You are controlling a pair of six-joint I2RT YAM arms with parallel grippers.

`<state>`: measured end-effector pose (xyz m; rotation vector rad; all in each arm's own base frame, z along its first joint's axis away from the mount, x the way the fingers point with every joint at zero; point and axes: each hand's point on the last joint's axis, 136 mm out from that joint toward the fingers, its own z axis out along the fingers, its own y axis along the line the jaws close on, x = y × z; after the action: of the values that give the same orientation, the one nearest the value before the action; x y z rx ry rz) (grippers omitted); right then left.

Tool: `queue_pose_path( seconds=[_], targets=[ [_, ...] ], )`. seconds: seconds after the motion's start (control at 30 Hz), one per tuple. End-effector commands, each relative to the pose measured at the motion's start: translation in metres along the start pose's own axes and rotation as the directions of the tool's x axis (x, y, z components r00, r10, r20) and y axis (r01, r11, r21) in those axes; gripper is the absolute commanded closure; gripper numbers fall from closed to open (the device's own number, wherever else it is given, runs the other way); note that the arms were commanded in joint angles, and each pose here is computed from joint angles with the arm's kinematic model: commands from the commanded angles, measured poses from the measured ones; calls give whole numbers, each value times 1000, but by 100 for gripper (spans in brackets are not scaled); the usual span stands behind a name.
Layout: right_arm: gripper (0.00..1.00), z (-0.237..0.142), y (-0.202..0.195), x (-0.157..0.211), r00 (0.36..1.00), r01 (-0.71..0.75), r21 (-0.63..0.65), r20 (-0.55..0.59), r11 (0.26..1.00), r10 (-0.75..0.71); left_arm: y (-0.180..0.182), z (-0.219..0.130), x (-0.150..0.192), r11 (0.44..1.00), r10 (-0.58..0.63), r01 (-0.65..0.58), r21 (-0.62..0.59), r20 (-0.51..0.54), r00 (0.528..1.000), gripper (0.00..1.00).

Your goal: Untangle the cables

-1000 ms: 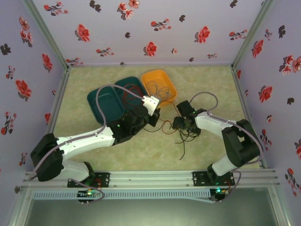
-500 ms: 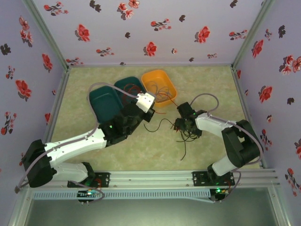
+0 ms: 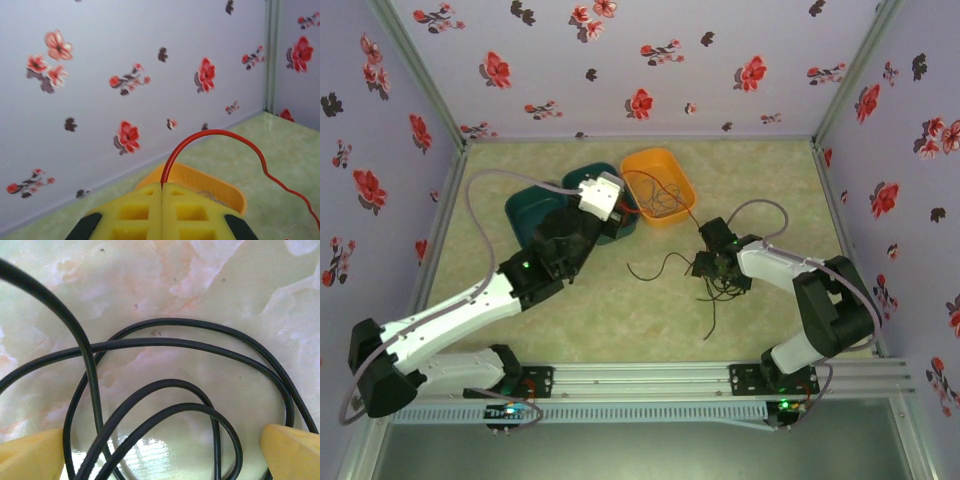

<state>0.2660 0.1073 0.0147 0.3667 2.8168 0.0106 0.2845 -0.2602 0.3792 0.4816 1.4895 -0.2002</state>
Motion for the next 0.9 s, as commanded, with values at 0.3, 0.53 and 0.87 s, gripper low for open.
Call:
queue_pose_path(
  seconds=[0.3,0.53,0.87],
  targets=[
    [1,2,-18,5,999,-29,60,-18,998,30,76,-15,-54,983,-7,19,-182,71,997,100],
    [1,0,-15,3,999,-28,49,-16,998,29,102,-8,-50,970,-13,13,-243,0,1000,100],
    [1,-14,-10,-3,1000,-30,11,9,999,30,116,16,-30,972,-57,34,-234,-91,994,100]
  ],
)
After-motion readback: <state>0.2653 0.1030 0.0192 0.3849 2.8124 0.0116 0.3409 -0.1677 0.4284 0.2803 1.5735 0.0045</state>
